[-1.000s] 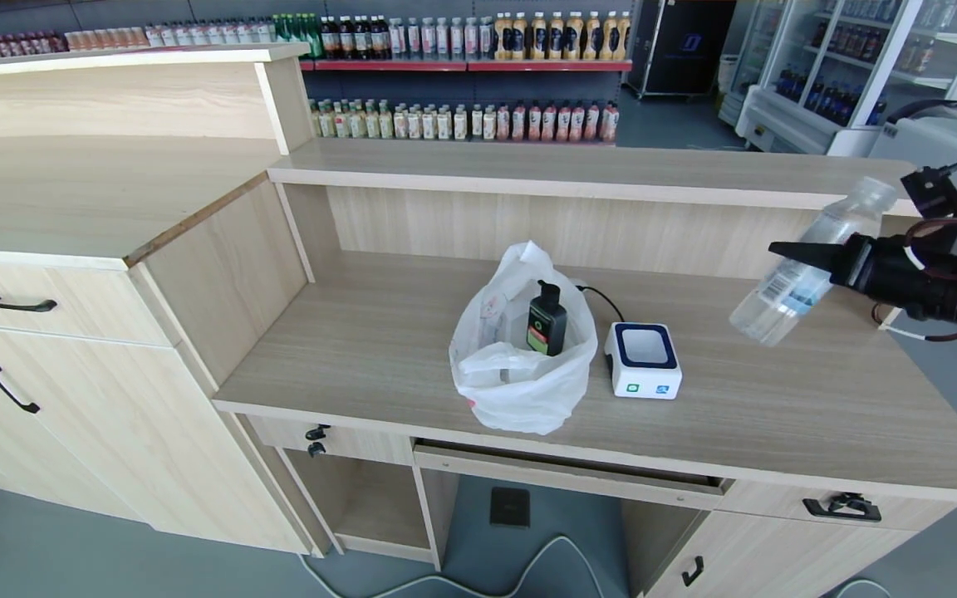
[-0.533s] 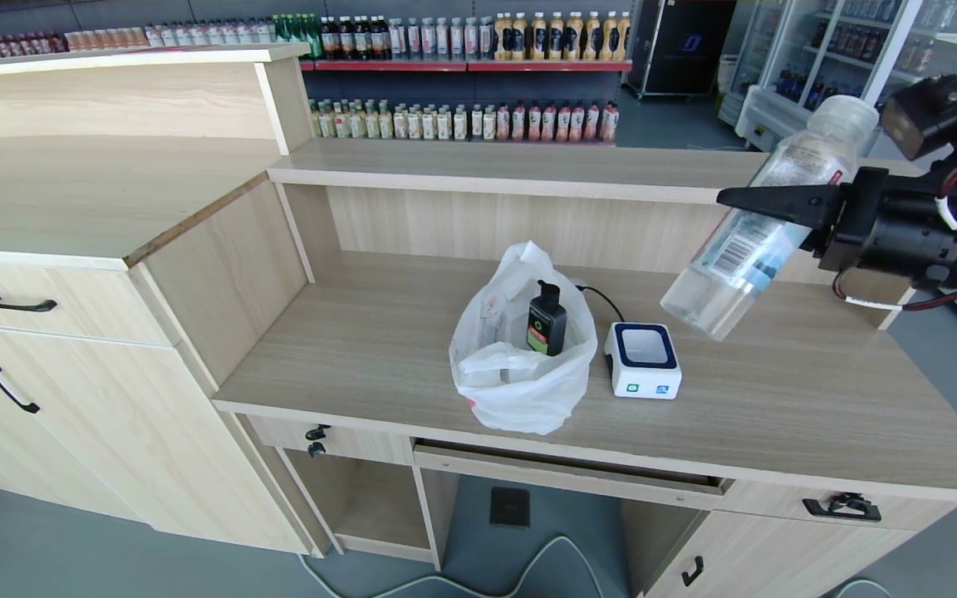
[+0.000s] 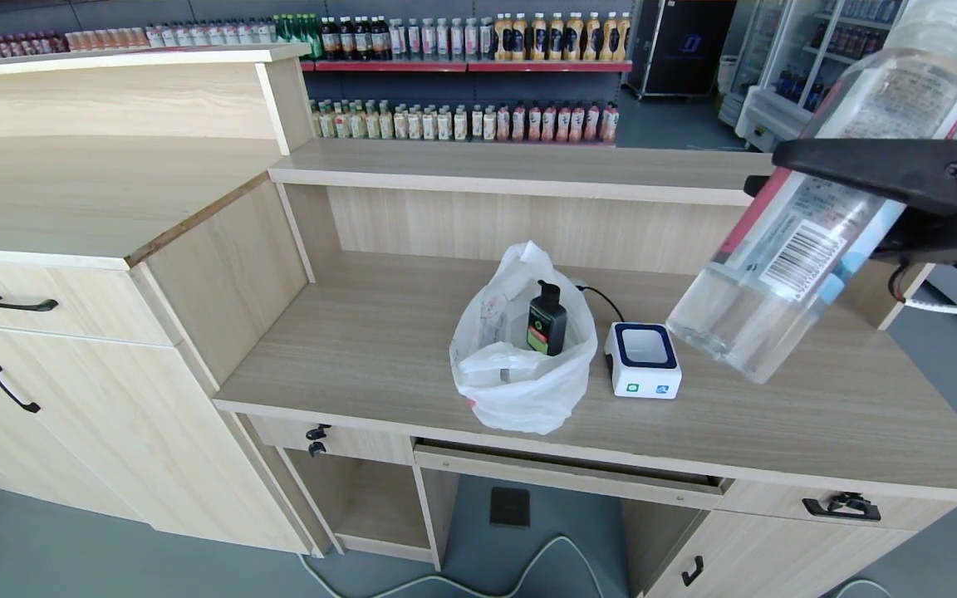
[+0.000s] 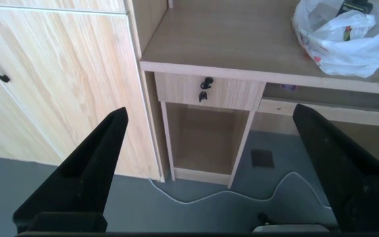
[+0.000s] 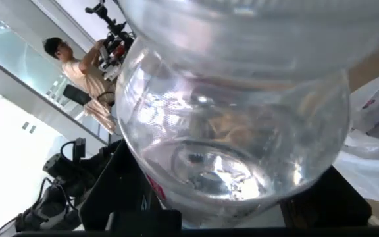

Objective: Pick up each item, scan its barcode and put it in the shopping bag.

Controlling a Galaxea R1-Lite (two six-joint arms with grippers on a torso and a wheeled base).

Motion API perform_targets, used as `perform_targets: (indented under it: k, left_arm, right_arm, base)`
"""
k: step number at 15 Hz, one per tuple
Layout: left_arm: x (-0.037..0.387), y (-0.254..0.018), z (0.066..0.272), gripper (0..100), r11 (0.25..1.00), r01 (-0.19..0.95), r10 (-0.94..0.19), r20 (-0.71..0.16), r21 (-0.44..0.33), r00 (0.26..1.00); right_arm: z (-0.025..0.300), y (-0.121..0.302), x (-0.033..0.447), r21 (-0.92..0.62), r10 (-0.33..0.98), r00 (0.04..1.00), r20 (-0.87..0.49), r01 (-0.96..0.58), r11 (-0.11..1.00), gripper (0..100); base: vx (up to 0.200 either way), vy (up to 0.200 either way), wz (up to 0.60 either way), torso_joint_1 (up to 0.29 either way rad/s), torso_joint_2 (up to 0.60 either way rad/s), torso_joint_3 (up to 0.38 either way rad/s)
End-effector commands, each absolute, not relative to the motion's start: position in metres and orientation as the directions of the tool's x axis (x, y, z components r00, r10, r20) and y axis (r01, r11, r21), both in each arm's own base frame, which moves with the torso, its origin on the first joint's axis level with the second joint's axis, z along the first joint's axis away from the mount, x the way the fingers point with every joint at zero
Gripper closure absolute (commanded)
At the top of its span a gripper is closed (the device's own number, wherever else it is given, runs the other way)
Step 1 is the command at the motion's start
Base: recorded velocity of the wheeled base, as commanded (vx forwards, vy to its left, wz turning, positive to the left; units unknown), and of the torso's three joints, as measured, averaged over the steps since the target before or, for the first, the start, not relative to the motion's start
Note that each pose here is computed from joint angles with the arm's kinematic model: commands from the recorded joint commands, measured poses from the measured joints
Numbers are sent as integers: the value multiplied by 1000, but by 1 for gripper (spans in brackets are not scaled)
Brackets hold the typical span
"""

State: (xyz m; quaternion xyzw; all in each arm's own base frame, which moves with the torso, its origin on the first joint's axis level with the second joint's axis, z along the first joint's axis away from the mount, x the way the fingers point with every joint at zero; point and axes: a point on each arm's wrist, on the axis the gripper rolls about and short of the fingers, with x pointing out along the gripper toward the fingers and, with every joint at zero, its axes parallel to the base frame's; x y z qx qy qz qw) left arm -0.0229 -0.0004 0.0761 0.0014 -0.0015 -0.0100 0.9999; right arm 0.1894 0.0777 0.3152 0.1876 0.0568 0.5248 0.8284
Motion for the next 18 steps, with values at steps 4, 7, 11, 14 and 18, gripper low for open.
perform_targets:
  k: [4,7,11,14,18]
  left_arm:
    - [-23,0,76,0,1000,20,-20,3,3,1000]
    - [-23,0,76,0,1000,20,-20,2,3,1000]
    - [-23,0,76,0,1000,20,-20,3,3,1000]
    - [-23,0,76,0,1000,20,-20,2,3,1000]
    - [-23,0,76,0,1000,20,-20,2,3,1000]
  right_arm:
    - [319,79,160,338,915,381,132,-885,320,100]
    - [327,81,152,308,938,314,148,-916,258,100]
    - [324,84,144,310,948,281,146,-923,226,100]
    - [320,84,138,317,954,267,140,-925,212,100]
    - [318,85,123,337,966,227,122,-925,175,100]
  base:
    - [0,0,0,0,0,0]
    - [0,0,0,0,0,0]
    - [0,0,0,0,0,0]
    - [0,0,0,0,0,0]
    - [0,0,0,0,0,0]
